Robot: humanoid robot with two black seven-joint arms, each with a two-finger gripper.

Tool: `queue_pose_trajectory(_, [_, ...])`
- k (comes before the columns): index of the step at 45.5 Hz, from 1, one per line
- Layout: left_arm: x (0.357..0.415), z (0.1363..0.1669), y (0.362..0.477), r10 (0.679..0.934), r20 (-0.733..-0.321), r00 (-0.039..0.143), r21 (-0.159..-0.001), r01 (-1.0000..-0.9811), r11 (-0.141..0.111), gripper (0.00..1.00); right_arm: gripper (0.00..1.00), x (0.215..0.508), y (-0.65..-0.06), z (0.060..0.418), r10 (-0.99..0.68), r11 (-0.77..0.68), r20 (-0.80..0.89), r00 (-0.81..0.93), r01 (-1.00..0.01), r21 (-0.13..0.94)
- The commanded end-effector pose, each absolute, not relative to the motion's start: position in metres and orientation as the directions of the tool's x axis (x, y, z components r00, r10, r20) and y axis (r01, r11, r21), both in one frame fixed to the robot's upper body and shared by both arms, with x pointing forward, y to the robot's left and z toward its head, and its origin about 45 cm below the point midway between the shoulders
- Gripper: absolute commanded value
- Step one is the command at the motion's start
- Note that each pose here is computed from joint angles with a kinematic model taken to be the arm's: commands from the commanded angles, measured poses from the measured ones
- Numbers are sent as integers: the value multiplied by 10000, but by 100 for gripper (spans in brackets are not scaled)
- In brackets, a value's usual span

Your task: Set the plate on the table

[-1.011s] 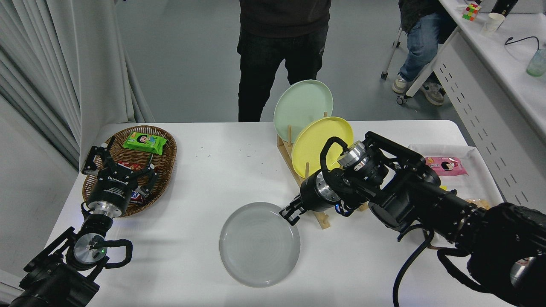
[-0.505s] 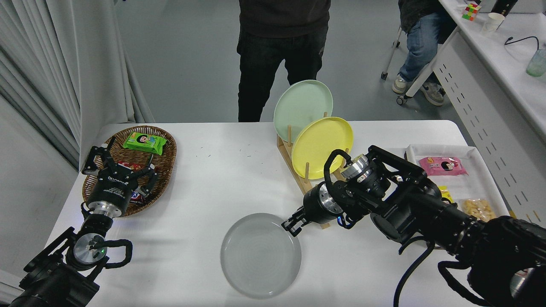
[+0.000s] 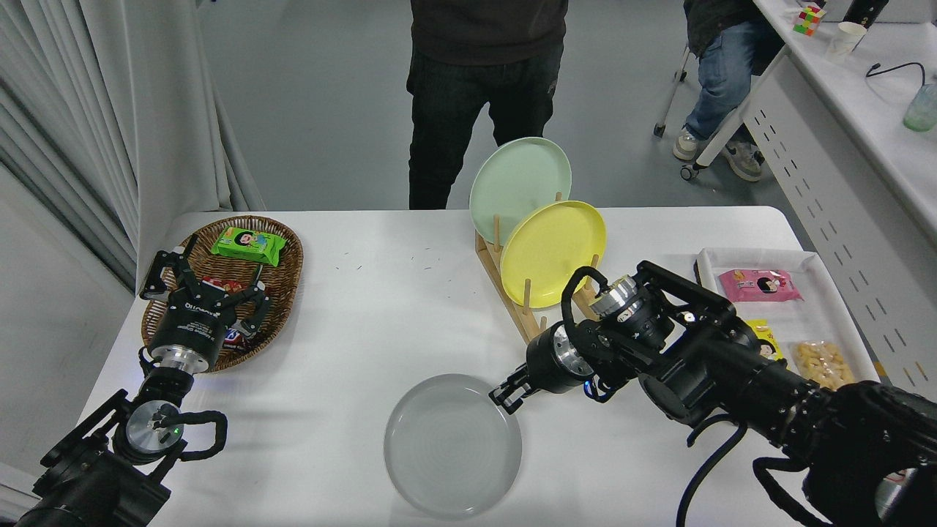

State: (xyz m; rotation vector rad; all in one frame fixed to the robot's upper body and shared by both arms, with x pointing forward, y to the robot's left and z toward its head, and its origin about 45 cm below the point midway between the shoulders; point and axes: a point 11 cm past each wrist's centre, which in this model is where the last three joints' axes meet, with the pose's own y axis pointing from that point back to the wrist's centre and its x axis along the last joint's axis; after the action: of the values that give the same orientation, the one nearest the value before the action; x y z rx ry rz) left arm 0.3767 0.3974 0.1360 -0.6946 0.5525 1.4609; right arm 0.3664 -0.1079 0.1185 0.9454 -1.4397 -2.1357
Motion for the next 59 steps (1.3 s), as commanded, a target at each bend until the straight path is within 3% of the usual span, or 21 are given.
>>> queue_pose_trajectory(1, [3770,1362,3971,6969,-7154,504,-881,-9959,-185,98,0,3671,-1093,1179,-6398,-3965,-3125,-7022,-467,9168])
queue_pose_trajectory(56, [3765,1356,3973,6969,-7155,490,-867,-9961,-189,98,0,3718,-1265,1086,-6028,-3691,-2799,-7472,-498,9280])
queue_pose_trajectory(59, [3770,1367,3978,6975,-7147,515,-904,-9957,-190,98,0,3717,-1261,1088,-6034,-3700,-2807,-7464,-498,9277])
